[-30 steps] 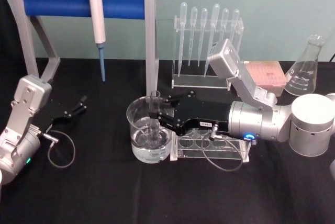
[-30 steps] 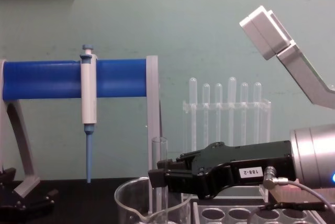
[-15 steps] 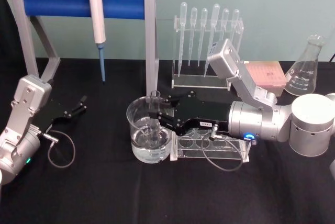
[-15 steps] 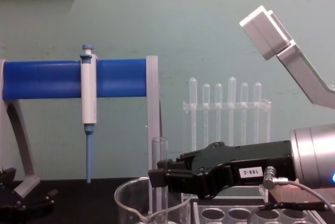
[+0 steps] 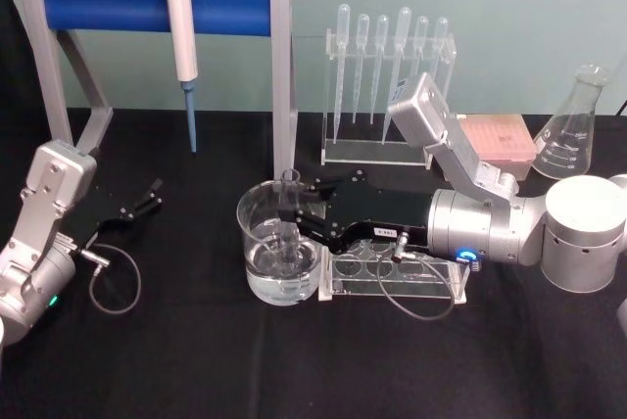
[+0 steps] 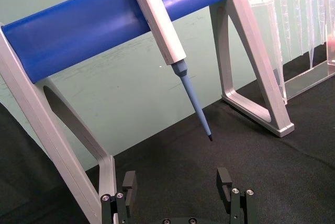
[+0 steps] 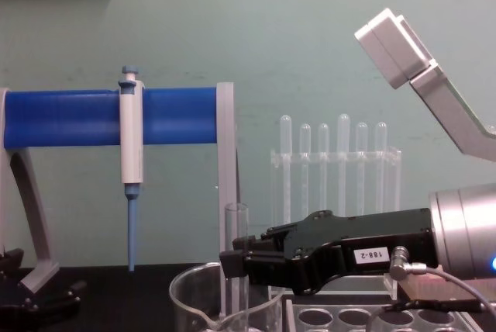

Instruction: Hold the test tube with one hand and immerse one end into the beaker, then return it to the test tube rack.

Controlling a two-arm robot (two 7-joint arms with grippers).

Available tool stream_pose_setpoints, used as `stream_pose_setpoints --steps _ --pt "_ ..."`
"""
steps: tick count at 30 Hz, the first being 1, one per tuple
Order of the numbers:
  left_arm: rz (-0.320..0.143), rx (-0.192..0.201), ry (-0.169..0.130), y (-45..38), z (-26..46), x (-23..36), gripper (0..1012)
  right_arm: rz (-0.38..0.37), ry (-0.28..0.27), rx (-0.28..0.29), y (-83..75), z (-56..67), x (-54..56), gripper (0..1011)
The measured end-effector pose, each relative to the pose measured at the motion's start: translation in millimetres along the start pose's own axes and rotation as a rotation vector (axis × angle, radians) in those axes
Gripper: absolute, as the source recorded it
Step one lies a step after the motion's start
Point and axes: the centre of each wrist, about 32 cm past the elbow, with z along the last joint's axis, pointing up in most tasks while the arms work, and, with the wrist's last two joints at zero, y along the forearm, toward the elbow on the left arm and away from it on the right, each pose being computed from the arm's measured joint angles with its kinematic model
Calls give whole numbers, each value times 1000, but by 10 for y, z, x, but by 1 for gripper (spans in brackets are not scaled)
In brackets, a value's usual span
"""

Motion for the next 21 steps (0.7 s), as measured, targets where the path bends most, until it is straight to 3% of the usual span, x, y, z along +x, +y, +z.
stream_pose_setpoints --steps 21 --pt "0 0 0 0 0 0 1000 0 0 0 0 0 0 242"
